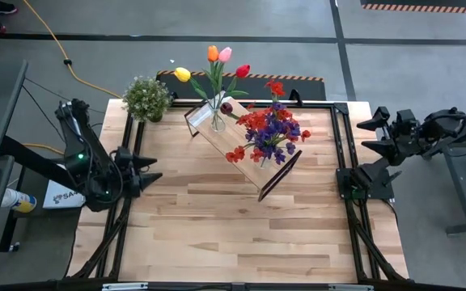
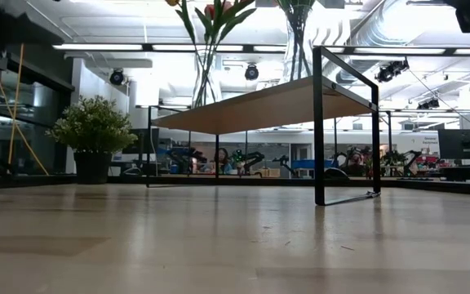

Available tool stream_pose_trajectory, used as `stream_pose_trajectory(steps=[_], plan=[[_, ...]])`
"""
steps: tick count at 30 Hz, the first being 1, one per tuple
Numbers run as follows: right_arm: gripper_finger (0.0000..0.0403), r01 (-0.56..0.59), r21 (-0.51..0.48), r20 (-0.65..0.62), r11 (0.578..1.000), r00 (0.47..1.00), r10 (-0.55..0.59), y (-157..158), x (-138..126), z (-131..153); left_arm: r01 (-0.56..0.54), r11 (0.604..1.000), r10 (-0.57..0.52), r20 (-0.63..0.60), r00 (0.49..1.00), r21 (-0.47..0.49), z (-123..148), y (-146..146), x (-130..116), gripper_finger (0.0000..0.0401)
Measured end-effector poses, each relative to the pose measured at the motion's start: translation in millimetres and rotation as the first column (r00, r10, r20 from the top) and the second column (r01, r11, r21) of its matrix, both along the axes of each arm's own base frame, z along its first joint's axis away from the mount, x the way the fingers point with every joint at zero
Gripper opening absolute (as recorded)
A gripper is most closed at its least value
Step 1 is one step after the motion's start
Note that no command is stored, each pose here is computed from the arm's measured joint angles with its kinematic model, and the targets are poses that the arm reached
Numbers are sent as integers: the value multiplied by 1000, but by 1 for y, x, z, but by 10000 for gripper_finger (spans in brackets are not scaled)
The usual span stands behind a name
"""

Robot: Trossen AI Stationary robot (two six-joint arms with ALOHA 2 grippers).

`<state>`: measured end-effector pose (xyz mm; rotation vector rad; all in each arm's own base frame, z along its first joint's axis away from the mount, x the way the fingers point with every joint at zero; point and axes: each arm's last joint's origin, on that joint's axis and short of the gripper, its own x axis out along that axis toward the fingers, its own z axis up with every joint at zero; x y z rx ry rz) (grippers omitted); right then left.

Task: Pick and place flowers into a vace then onto a shelf
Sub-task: Return to Home Position

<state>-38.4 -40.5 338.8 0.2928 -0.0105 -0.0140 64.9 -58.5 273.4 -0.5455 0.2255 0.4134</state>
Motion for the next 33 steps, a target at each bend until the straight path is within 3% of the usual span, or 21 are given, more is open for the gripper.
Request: stream_pose_trajectory(steps=[17, 25, 33], plan=[[323, 46, -8, 0, 999, 999, -46, -1, 0, 0, -39, 998, 45, 116, 992, -57, -53, -16, 11, 388], [323, 46, -27, -1, 999, 999, -46, -1, 0, 0, -125, 984, 135, 73, 988, -126, -67, -9, 21, 388], [324, 46, -36, -28, 998, 999, -47, -1, 0, -3, -150, 983, 156, 48, 987, -109, -71, -4, 41, 388]])
